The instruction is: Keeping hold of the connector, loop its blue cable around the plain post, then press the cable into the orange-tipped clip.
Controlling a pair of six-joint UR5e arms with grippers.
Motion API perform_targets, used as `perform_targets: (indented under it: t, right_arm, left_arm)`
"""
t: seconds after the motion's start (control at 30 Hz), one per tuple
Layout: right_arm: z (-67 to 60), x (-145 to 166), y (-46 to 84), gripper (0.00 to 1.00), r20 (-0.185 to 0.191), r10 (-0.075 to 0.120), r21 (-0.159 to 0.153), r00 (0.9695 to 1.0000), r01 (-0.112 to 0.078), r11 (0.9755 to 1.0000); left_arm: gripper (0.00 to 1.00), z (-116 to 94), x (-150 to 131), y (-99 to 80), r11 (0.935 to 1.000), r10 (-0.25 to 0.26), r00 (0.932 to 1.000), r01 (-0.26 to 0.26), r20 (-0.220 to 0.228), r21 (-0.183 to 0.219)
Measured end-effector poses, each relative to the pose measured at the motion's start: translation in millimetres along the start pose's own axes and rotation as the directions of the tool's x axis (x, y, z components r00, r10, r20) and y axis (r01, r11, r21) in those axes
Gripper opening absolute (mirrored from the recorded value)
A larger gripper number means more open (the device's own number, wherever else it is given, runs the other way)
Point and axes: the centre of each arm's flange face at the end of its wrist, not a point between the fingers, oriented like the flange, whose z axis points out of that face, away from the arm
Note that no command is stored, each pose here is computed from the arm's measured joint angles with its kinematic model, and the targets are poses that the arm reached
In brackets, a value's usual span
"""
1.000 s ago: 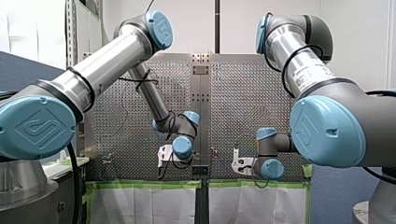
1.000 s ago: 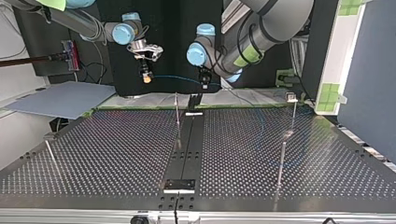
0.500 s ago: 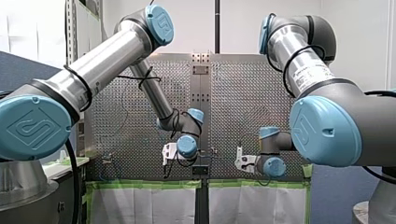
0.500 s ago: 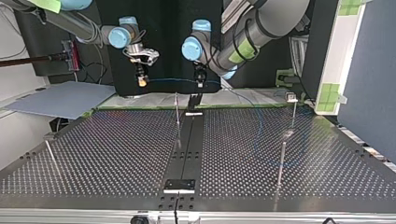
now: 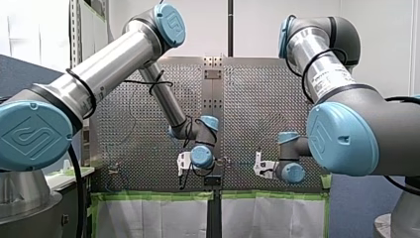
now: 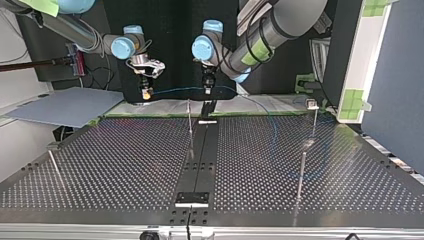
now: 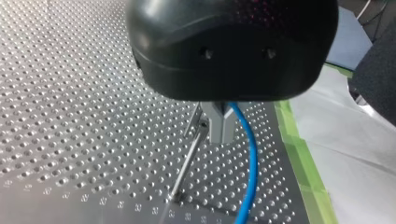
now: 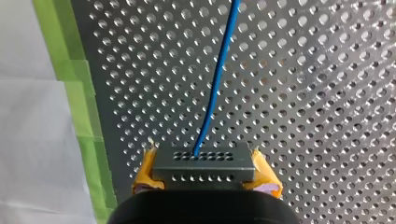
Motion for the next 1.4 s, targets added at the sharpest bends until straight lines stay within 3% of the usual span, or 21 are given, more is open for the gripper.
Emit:
perform_targets:
  t: [0.33, 0.6, 0.87, 1.07, 1.4]
  right_arm:
    - [8.6, 6.7, 10.4, 0.02, -0.013, 0.002, -0.017, 0.9999, -0.003, 0.9999]
    - [13.6, 10.8, 11.9, 0.02, -0.026, 0.000, -0.017, 0.9997, -0.001, 0.9999]
    - [14.0, 6.9, 12.5, 0.02, -0.023, -0.004, -0.017, 0.9997, 0.004, 0.9998]
    - [14.4, -9.9, 16.9, 0.02, 0.001, -0.001, -0.025, 1.0000, 0.001, 0.9997]
    - [25.4, -4.6, 22.9, 0.02, -0.021, -0.002, -0.031, 0.9998, 0.001, 0.9995]
  left_arm:
    - [0.00, 6.2, 11.4, -2.8, 0.9997, -0.012, 0.9999, 0.012, 0.005, 0.019]
    - [0.00, 26.4, 20.2, -8.9, 0.9984, -0.031, 0.9995, 0.031, -0.005, 0.046]
    - [0.00, 47.2, 43.0, -13.6, 0.9987, -0.018, 0.9988, 0.021, -0.045, 0.047]
    - [0.00, 58.9, 44.5, -16.7, 0.9985, -0.034, 0.9987, 0.035, -0.038, 0.043]
    - [0.00, 71.8, 35.2, -11.5, 0.9984, -0.048, 0.9986, 0.048, -0.022, 0.030]
